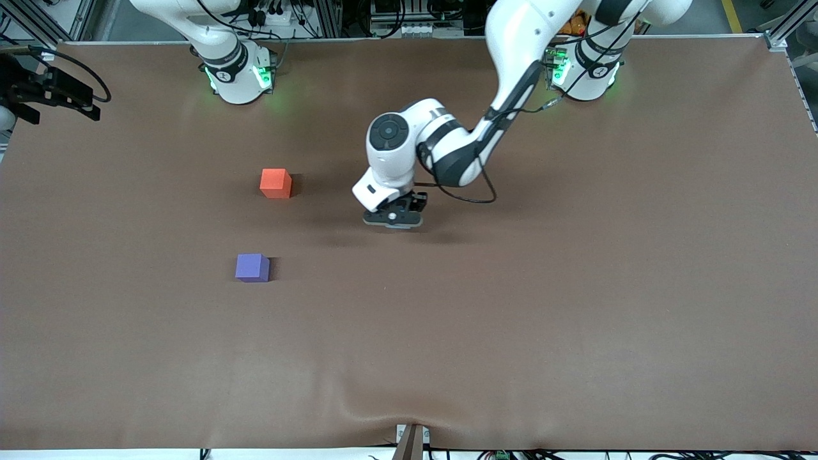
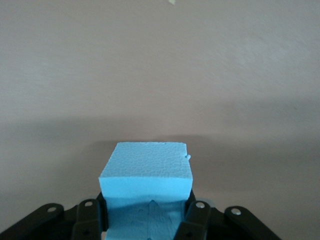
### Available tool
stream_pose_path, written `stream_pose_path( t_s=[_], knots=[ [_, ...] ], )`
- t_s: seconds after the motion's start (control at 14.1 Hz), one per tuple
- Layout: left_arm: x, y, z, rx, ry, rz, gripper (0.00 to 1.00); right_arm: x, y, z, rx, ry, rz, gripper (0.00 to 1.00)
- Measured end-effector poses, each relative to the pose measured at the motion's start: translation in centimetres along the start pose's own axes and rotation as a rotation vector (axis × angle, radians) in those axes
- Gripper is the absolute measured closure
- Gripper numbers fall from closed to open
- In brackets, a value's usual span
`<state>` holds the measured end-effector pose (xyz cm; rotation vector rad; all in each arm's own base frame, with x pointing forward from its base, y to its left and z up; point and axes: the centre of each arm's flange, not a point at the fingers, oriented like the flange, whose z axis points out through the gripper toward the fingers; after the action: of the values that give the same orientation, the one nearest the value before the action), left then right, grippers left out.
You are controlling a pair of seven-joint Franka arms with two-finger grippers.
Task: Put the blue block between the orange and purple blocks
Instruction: 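Carry the blue cube toward the table middle and lower it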
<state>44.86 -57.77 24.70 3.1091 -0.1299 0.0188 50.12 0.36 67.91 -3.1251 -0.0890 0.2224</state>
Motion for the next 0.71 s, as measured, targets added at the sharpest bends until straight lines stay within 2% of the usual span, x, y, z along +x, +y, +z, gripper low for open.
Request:
stream_pose_path(
  t_s=[0.14,0.21,0.28,0.36,0.64,0.71],
  knots=[
    [-0.3,0.5,1.1,-0.004,0.003,0.007,0.47,0.0,0.0,0.0,0.000,0.000,0.000,0.00],
    [-0.4,0.6,1.4,-0.006,0.004,0.006,0.41,0.0,0.0,0.0,0.000,0.000,0.000,0.00],
    [-0.5,0.8,1.6,-0.006,0.012,0.004,0.41,0.0,0.0,0.0,0.000,0.000,0.000,0.00],
    [-0.7,1.0,1.7,0.001,0.024,0.005,0.36,0.0,0.0,0.0,0.000,0.000,0.000,0.00],
    [-0.7,1.8,0.5,-0.005,0.054,0.000,0.01,0.1,0.0,0.1,0.000,-0.002,0.000,0.00],
    [-0.2,1.6,-0.6,-0.005,0.060,-0.006,0.00,0.3,0.0,0.3,0.000,-0.007,0.000,0.00]
  ],
)
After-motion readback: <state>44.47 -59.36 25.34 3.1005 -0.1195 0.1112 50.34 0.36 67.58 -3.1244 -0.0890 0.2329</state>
